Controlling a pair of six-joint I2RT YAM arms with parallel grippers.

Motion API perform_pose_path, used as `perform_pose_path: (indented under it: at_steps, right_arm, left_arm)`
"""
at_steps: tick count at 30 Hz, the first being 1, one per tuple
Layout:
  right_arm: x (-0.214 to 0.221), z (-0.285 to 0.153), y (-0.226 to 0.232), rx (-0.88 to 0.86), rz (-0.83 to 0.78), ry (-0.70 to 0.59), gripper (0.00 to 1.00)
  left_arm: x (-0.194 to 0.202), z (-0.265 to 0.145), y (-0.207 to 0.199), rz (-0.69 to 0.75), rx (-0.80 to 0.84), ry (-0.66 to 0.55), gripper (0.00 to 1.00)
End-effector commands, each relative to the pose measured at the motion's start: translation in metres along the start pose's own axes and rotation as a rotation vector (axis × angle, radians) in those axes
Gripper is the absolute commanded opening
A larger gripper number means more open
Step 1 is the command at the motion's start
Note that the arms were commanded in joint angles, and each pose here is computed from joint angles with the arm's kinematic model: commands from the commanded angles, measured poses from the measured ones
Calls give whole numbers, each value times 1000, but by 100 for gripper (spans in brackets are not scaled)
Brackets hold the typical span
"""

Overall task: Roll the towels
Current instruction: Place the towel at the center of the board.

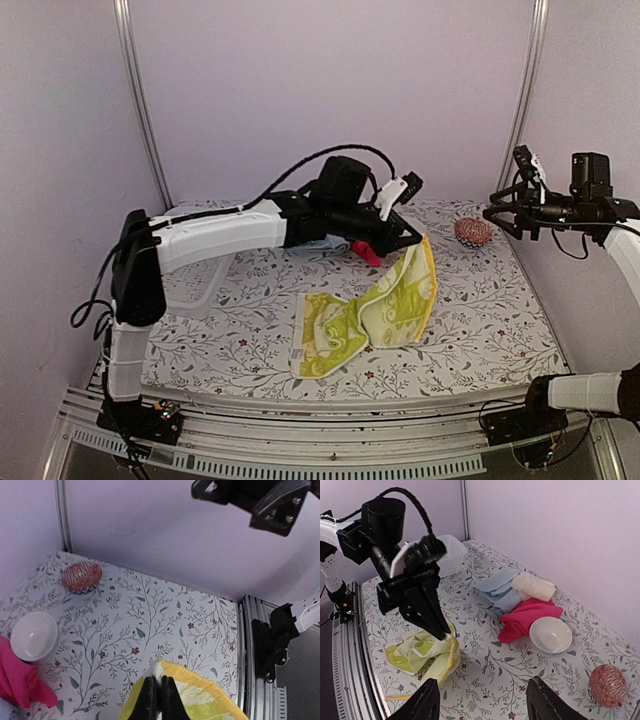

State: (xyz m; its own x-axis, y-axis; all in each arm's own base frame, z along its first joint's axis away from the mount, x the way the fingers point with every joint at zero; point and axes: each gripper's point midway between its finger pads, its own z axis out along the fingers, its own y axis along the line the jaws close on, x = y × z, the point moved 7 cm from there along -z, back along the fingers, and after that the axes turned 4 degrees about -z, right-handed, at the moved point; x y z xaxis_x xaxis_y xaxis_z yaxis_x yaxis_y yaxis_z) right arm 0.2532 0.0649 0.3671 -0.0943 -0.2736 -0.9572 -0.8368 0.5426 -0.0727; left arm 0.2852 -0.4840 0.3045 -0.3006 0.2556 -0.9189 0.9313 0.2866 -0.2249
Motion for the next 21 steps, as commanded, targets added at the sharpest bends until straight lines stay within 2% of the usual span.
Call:
perform_pose_path:
  at_steps: [1,3,4,5,6,8,10,12,17,21]
  right_arm:
    - [45,3,16,-27,-16,109,60]
    - [59,5,19,-35,-38,138,59]
    - [65,6,20,-44,-41,151,58]
    - [70,7,21,-54,-38,165,56]
    - [74,7,22,-64,-50,179,56]
    - [84,8,23,-71,-57,216,54]
    - [95,11,21,-71,-78,258,53]
    - [105,16,18,-65,-89,299,52]
    - [125,40,12,-106,-69,382,48]
    - [136,63,8,-153,-72,463,45]
  left_arm:
    - [73,56,37,-193,106,167,0]
    - [96,76,48,-266,171,191,0]
    - [105,85,54,-299,197,205,7]
    - [111,90,61,-331,205,220,28]
    - [115,92,68,-361,203,239,39]
    - [113,84,74,-383,207,254,49]
    - [104,64,73,-333,169,238,55]
    - [87,33,63,-252,101,219,59]
    - [119,-34,45,-186,-77,361,62]
    - [150,-87,15,-129,-204,483,59]
